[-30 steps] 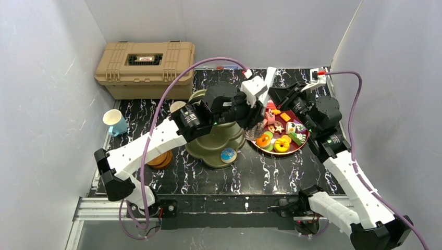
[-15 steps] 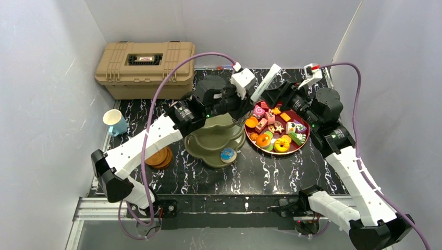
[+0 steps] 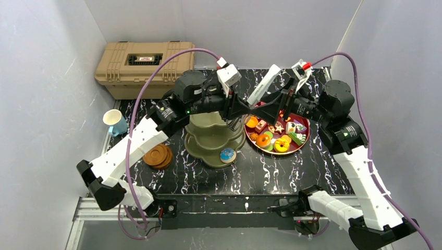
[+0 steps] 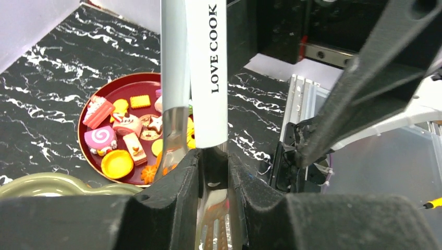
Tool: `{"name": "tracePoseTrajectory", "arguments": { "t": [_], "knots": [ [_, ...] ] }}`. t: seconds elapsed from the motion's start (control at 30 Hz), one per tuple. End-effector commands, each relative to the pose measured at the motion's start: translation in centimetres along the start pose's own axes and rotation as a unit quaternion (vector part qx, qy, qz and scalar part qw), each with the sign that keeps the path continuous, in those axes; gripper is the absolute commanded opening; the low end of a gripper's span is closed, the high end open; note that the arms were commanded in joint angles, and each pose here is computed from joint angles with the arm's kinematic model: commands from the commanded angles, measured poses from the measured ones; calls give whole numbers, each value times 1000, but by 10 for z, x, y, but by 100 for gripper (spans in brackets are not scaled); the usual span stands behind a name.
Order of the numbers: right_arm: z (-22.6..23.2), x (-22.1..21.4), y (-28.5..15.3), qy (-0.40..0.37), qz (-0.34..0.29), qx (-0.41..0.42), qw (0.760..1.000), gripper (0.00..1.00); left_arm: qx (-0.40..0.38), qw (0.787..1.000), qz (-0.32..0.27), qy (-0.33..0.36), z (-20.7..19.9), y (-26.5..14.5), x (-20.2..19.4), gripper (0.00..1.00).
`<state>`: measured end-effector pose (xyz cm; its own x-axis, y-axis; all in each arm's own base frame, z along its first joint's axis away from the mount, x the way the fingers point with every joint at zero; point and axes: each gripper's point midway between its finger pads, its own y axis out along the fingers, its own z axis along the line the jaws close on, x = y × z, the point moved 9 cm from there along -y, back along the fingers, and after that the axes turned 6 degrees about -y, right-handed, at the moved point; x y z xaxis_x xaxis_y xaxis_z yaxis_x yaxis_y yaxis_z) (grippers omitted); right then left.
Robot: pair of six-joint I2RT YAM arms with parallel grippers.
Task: Serve the afternoon tea
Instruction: Adjust the clamp.
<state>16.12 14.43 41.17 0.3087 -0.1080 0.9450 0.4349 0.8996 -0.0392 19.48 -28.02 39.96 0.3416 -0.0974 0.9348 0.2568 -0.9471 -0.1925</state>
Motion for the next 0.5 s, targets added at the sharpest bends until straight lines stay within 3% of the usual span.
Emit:
{"name": "tracePoseTrajectory", "arguments": {
  "t": [0.0,0.47],
  "knots": [
    [6,19,5,-11,-1,28,1000,98,-66,998,-20,15,-23,-18,10,0],
    [5,20,-5,4,4,-38,999,98,-69,997,-20,14,-22,-17,4,0]
  ]
}}
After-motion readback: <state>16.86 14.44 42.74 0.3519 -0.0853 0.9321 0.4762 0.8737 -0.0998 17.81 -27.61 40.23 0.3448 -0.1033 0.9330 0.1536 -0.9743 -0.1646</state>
